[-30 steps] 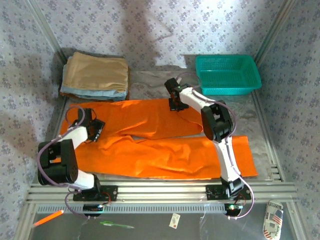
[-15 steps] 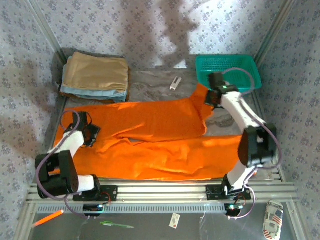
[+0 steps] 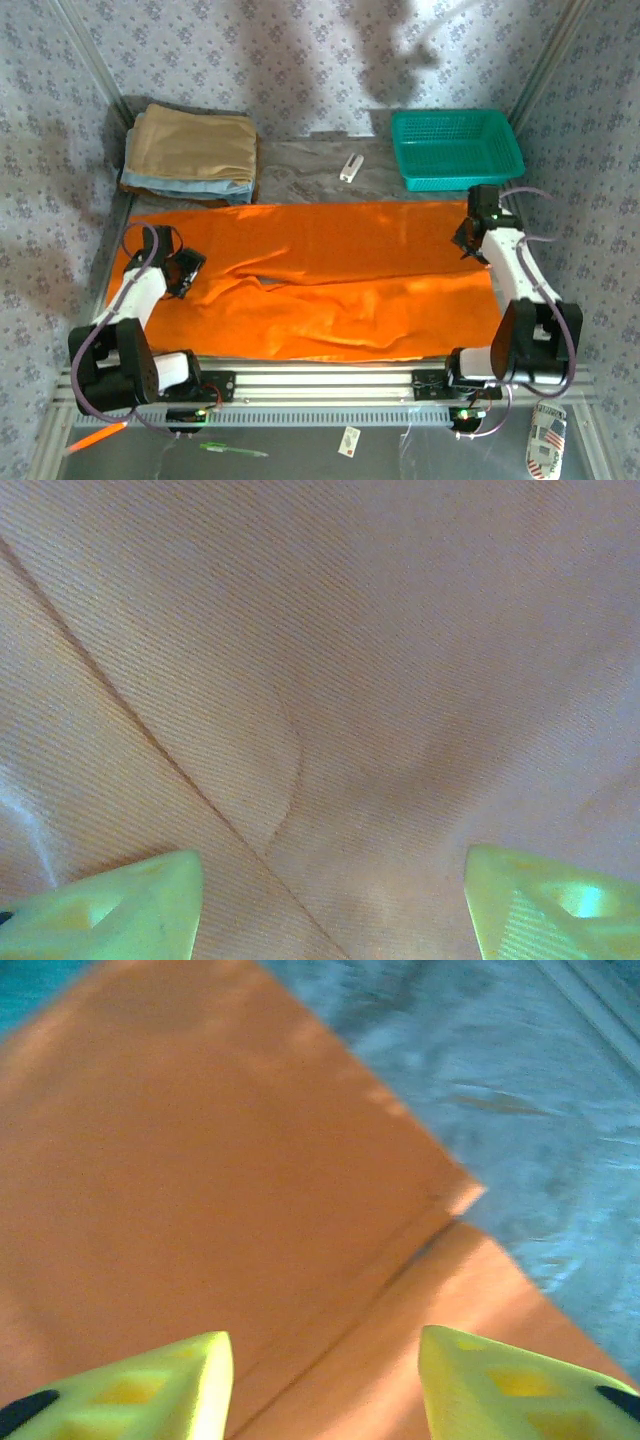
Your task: Fold and stack the trousers
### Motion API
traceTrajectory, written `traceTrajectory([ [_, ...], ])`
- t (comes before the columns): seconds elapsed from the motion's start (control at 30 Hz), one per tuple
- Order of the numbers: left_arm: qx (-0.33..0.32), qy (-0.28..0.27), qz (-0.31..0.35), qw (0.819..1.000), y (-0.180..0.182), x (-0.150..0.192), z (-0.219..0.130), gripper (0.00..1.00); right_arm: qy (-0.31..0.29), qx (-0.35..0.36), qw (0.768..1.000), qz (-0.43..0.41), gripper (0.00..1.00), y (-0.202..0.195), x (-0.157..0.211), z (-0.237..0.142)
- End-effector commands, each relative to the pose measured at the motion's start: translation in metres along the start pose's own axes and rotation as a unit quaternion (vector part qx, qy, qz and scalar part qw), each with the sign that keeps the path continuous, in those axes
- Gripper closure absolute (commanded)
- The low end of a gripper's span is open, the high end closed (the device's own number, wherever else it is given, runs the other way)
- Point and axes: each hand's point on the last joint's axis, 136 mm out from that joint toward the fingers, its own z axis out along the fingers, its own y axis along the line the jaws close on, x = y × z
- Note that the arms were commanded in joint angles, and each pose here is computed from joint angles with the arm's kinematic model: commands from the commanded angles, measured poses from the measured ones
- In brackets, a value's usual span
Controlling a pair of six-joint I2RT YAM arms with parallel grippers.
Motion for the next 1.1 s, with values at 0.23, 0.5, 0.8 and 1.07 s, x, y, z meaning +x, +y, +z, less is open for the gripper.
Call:
traceTrajectory([
  [0.23, 0.010, -0.009, -0.025, 1.000, -0.047, -0.038, 0.011, 0.27, 0.135, -0.060, 0.989, 0.017, 1.00, 0.069, 0.059, 0.071],
  [0.5, -0.038, 0.031, -0.081, 0.996, -0.042, -0.055, 0.079, 0.29, 0.180, -0.025, 0.982, 0.050, 1.00, 0.041, 0.065, 0.112],
  [0.8, -0.037, 0.025, -0.100, 0.994, -0.046, -0.068, 0.088, 0.29, 0.173, -0.019, 0.984, 0.035, 1.00, 0.053, 0.027, 0.122],
  [1.07, 0.010, -0.005, -0.071, 0.997, -0.049, -0.055, 0.017, 0.16, 0.128, -0.063, 0.990, 0.019, 0.81, 0.052, 0.019, 0.047],
])
